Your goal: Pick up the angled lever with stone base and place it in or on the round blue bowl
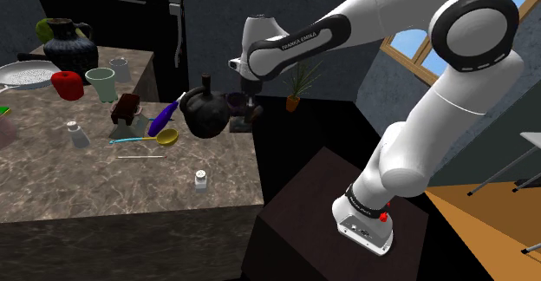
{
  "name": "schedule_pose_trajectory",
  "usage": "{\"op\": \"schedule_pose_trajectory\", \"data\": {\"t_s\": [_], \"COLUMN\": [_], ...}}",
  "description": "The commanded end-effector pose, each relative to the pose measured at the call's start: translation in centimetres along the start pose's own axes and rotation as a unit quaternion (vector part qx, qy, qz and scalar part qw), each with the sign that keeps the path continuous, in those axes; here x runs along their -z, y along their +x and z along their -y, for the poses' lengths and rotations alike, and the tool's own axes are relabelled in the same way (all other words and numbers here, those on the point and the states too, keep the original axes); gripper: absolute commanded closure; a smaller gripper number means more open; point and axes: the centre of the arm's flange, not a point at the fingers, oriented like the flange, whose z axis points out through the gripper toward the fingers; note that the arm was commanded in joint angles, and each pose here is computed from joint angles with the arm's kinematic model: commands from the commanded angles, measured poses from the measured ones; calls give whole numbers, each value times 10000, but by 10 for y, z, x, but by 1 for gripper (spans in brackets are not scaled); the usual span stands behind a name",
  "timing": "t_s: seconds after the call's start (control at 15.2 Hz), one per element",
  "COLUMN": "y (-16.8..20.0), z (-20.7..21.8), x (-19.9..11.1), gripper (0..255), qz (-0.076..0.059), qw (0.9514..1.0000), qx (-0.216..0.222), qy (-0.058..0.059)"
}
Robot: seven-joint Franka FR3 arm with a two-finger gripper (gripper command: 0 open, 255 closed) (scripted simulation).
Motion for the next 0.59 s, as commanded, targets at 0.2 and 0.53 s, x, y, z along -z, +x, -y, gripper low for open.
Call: {"op": "schedule_pose_trajectory", "data": {"t_s": [0.2,0.53], "y": [2,4], "z": [-60,-125], "x": [7,13], "gripper": [255,255], "qz": [1,1], "qw": [10000,10000], "qx": [0,0], "qy": [1,1]}}
